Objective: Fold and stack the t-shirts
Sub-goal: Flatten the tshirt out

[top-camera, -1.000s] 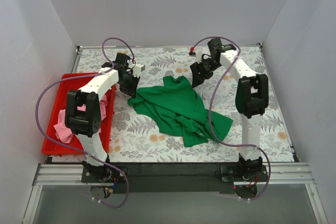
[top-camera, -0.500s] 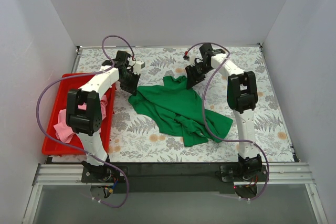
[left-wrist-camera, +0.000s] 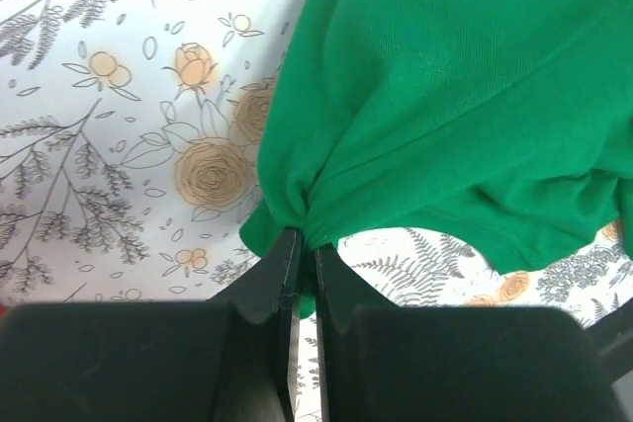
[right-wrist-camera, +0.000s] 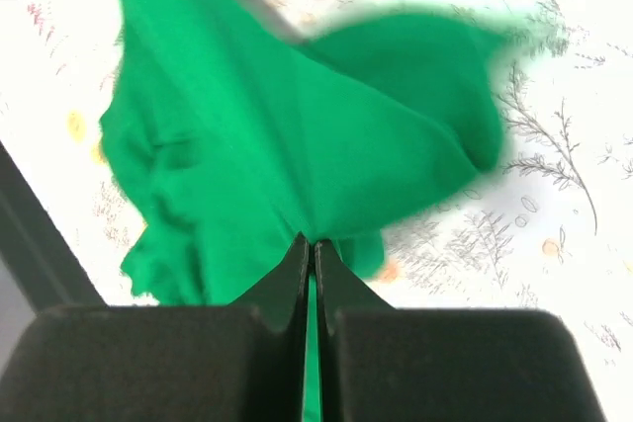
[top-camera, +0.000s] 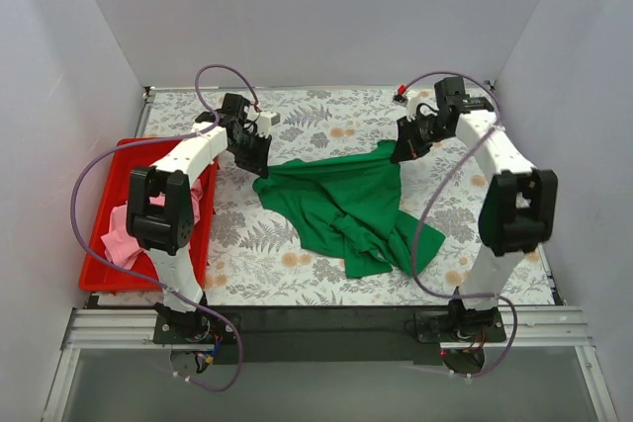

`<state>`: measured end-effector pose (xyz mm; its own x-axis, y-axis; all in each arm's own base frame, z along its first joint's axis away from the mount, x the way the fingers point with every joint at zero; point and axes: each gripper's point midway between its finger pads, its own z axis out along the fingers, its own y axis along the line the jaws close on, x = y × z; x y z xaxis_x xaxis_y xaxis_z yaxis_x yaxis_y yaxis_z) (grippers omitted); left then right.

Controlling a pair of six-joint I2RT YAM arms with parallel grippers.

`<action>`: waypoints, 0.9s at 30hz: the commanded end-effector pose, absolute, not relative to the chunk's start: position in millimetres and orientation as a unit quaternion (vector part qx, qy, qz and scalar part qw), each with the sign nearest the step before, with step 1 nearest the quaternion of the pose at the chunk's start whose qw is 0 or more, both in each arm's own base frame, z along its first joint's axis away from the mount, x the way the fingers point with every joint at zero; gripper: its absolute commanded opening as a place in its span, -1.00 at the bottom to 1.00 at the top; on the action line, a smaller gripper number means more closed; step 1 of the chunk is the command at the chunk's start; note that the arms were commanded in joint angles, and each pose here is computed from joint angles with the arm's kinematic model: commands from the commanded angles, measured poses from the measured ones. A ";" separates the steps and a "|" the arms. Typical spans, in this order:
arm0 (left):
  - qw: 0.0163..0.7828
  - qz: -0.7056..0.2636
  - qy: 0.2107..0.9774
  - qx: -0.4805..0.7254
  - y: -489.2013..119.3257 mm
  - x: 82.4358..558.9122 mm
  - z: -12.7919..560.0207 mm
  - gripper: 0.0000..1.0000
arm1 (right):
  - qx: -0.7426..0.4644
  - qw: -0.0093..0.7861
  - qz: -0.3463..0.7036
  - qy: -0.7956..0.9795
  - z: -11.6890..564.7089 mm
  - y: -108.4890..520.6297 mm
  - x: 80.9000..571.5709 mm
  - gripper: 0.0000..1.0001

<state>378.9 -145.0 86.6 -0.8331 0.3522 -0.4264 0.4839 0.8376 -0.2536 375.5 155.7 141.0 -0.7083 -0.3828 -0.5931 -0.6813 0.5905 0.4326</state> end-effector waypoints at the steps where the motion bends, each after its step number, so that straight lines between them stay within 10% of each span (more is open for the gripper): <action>1: 0.201 -0.191 0.936 0.219 -149.0 381.8 101.3 -1.00 | -0.390 0.199 0.313 0.843 139.9 187.0 307.8 -0.97; 4: 0.195 -0.200 0.935 0.216 -149.5 369.1 97.5 -1.00 | -0.435 0.140 0.321 0.829 117.7 232.7 254.2 -0.97; 7: 0.184 -0.201 0.939 0.209 -144.6 357.7 90.1 -1.00 | -0.454 0.126 0.346 0.812 125.5 255.4 236.6 -0.32; 8: 0.183 -0.199 0.940 0.208 -142.0 355.4 90.1 -1.00 | -0.451 0.142 0.352 0.808 136.3 254.4 244.1 0.32; 10: 0.182 -0.200 0.941 0.204 -139.1 353.3 88.7 -1.00 | -0.442 0.176 0.355 0.804 157.1 242.6 255.0 0.50; 27: 0.163 -0.190 0.947 0.203 -135.1 361.4 76.3 -1.00 | -0.567 0.249 0.173 0.766 126.9 136.8 275.2 0.02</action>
<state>350.6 -135.1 61.2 -0.8807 0.3253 -0.3444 0.4327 0.8482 -0.3054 256.5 144.8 134.4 -0.3399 -0.7347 -0.5871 -0.9316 0.3485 0.1032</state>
